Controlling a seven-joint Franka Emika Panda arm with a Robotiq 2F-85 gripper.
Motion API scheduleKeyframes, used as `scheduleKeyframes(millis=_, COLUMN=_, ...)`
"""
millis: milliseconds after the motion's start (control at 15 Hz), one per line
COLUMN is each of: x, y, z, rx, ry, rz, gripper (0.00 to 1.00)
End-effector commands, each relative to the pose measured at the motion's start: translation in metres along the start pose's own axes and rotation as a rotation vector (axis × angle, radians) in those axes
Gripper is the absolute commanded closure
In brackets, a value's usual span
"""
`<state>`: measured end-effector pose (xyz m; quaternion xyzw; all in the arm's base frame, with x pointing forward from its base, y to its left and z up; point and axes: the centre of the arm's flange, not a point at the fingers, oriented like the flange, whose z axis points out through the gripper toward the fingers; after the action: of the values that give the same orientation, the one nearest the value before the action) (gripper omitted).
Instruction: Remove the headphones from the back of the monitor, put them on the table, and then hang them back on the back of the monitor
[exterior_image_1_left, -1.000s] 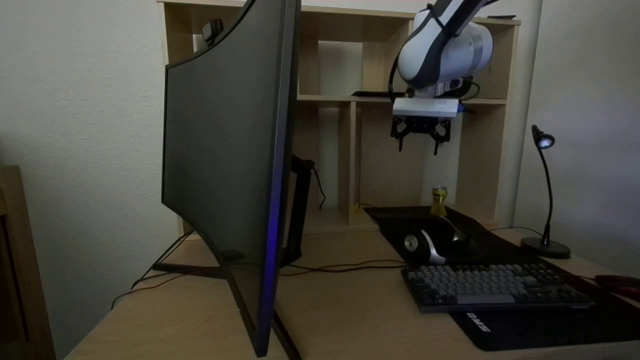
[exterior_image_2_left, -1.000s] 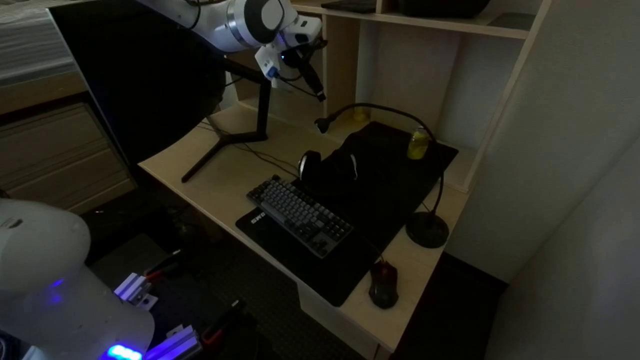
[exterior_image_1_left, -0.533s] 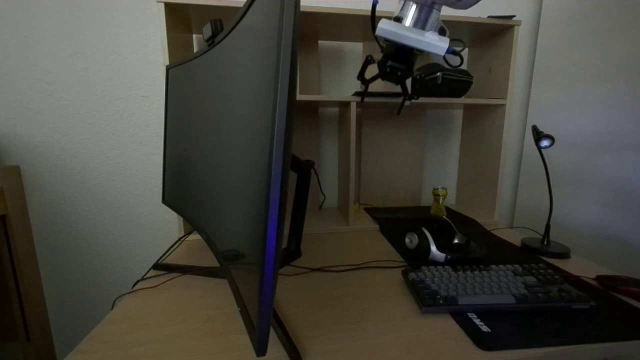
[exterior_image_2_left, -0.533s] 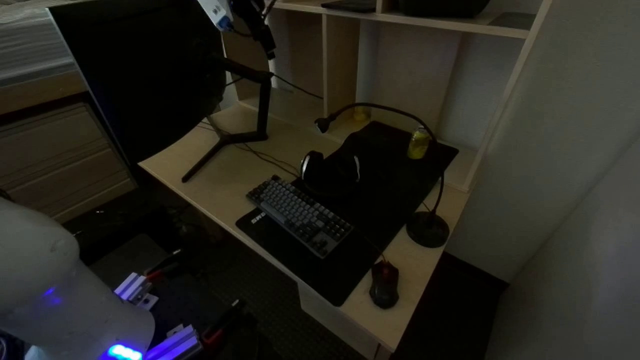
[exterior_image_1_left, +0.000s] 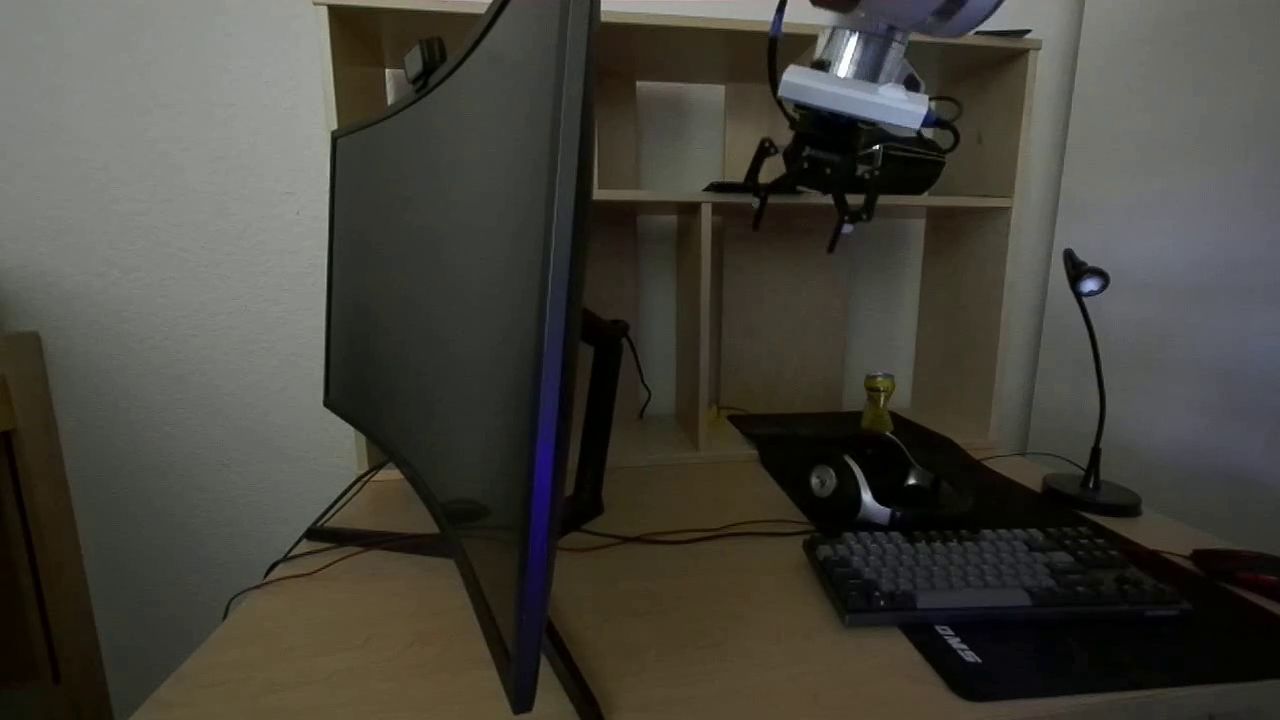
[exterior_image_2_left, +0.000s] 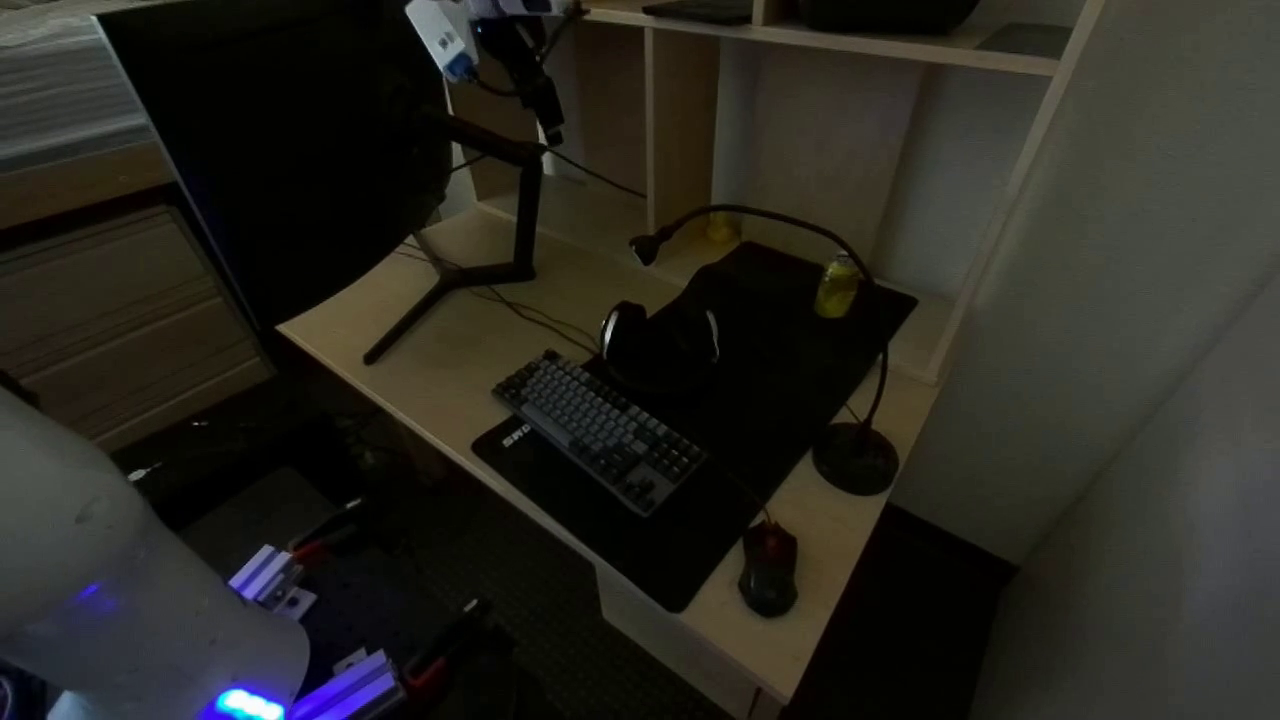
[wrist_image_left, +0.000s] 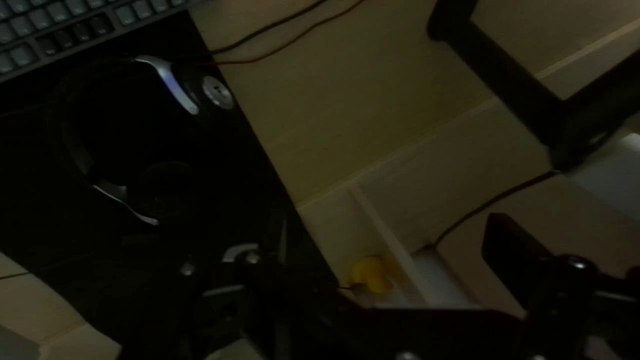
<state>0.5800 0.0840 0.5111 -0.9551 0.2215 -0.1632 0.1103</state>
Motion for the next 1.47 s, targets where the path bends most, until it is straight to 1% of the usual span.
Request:
scheduleKeyframes(millis=0, x=0.025, y=0.063, z=0.057, rx=-0.122, ry=-0.013, rz=0.128, gripper=0.00)
scheduleKeyframes(millis=133, x=0.036, y=0.104, z=0.087, rx=-0.212, ry=-0.039, rz=0.210, gripper=0.00)
scheduleKeyframes(millis=200, x=0.042, y=0.115, z=0.094, rx=-0.232, ry=-0.054, rz=0.239, gripper=0.00)
scheduleKeyframes(millis=267, x=0.049, y=0.117, z=0.098, rx=-0.218, ry=-0.056, rz=0.264, gripper=0.00)
scheduleKeyframes(millis=333, x=0.038, y=0.116, z=0.089, rx=-0.217, ry=-0.053, rz=0.221, gripper=0.00)
scheduleKeyframes(millis=400, x=0.041, y=0.123, z=0.096, rx=-0.227, ry=-0.060, rz=0.232, gripper=0.00)
scheduleKeyframes(millis=600, x=0.040, y=0.118, z=0.096, rx=-0.223, ry=-0.059, rz=0.225, gripper=0.00)
scheduleKeyframes(millis=667, x=0.038, y=0.122, z=0.117, rx=-0.309, ry=-0.057, rz=0.247, gripper=0.00)
scheduleKeyframes(millis=733, x=0.031, y=0.137, z=0.141, rx=-0.379, ry=-0.068, rz=0.282, gripper=0.00)
scheduleKeyframes(millis=867, x=0.016, y=0.166, z=0.175, rx=-0.473, ry=-0.067, rz=0.336, gripper=0.00)
scheduleKeyframes(millis=1000, x=0.003, y=0.189, z=0.205, rx=-0.548, ry=-0.102, rz=0.439, gripper=0.00)
scheduleKeyframes(millis=1067, x=-0.003, y=0.196, z=0.217, rx=-0.563, ry=-0.127, rz=0.499, gripper=0.00)
scheduleKeyframes(millis=1133, x=-0.009, y=0.201, z=0.227, rx=-0.535, ry=-0.122, rz=0.548, gripper=0.00)
scheduleKeyframes(millis=1200, x=-0.001, y=0.197, z=0.213, rx=-0.543, ry=-0.112, rz=0.477, gripper=0.00)
scheduleKeyframes(millis=1267, x=-0.005, y=0.200, z=0.223, rx=-0.554, ry=-0.122, rz=0.486, gripper=0.00)
scheduleKeyframes(millis=1400, x=-0.004, y=0.199, z=0.223, rx=-0.553, ry=-0.120, rz=0.484, gripper=0.00)
